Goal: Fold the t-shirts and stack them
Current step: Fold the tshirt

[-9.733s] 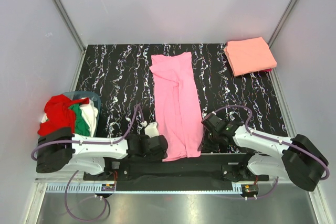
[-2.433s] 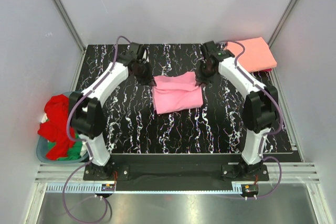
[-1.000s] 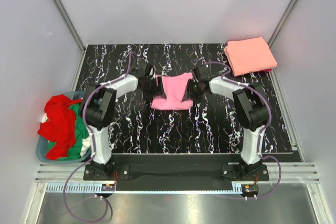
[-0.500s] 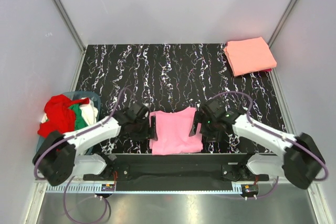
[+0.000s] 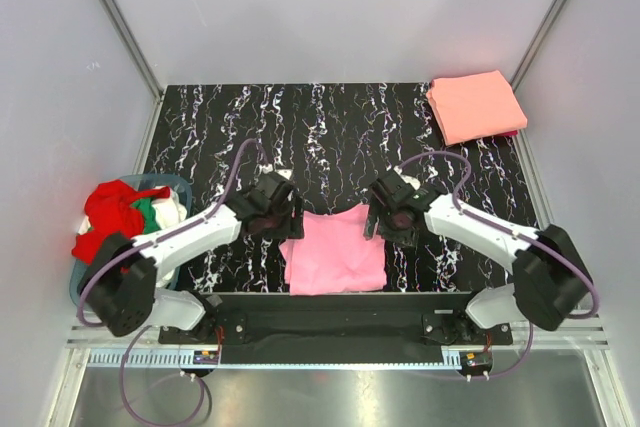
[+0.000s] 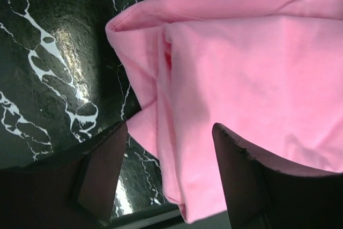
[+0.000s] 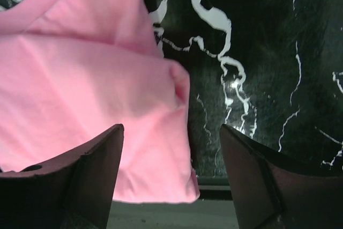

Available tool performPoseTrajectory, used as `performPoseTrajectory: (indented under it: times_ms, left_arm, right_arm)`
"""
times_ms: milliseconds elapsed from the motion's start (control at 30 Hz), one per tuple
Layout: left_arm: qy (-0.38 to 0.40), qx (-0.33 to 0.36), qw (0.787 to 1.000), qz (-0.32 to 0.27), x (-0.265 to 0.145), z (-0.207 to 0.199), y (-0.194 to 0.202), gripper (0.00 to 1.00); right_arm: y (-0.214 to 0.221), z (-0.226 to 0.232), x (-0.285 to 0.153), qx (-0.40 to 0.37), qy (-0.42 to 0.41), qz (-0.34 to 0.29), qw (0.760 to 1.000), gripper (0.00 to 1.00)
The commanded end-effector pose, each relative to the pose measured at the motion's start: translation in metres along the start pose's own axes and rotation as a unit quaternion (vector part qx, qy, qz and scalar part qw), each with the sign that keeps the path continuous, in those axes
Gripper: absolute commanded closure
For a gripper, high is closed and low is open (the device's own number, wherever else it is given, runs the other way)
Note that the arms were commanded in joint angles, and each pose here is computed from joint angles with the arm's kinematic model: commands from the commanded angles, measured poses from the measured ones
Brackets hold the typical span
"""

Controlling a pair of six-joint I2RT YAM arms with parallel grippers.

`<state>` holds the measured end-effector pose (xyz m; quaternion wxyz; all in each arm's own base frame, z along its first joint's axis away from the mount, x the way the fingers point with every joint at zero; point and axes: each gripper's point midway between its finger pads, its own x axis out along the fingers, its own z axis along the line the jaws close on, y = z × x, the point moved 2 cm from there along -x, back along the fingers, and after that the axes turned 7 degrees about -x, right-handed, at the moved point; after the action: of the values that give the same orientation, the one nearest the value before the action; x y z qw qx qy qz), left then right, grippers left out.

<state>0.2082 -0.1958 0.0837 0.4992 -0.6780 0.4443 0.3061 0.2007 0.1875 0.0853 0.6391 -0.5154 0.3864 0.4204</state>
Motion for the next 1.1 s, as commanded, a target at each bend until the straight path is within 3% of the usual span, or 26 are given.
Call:
performPoseTrajectory:
  times_ms: [0, 333, 433, 467, 567, 700, 733, 867, 1067]
  left_arm:
    - [-0.006, 0.022, 0.999, -0.031, 0.016, -0.005, -0.021, 0.30]
    - [0.016, 0.022, 0.999, -0.044, 0.032, -0.019, -0.032, 0.34]
    - [0.022, 0.022, 0.998, -0.047, 0.033, -0.022, -0.033, 0.37]
    - [0.023, 0.021, 0.998, -0.048, 0.033, -0.022, -0.034, 0.39]
    - [0.036, 0.022, 0.998, -0.046, 0.036, -0.026, -0.033, 0.53]
    - [0.056, 0.029, 0.997, -0.044, 0.040, -0.033, -0.032, 0.83]
    - [0.056, 0.028, 0.997, -0.043, 0.040, -0.033, -0.033, 1.00]
    - [0.071, 0.016, 0.995, -0.068, 0.015, -0.038, -0.040, 1.00]
    - [0.075, -0.013, 0.990, -0.121, -0.038, -0.033, -0.052, 1.00]
  right_arm:
    - [-0.029, 0.002, 0.009, -0.003, 0.001, -0.035, 0.999, 0.21]
    - [-0.043, 0.002, 0.029, -0.009, 0.003, -0.028, 1.000, 0.28]
    - [-0.044, 0.008, 0.034, -0.014, -0.009, -0.027, 1.000, 0.34]
    - [-0.045, 0.010, 0.037, -0.013, -0.014, -0.028, 0.999, 0.41]
    - [-0.044, 0.014, 0.039, -0.015, -0.027, -0.027, 0.999, 0.56]
    - [-0.045, 0.014, 0.037, -0.022, -0.036, -0.037, 0.998, 0.83]
    - [-0.046, 0.014, 0.035, -0.024, -0.038, -0.040, 0.998, 0.87]
    - [-0.052, 0.015, 0.011, -0.030, -0.053, -0.062, 0.996, 1.00]
    - [-0.062, 0.016, -0.034, -0.029, -0.071, -0.097, 0.992, 1.00]
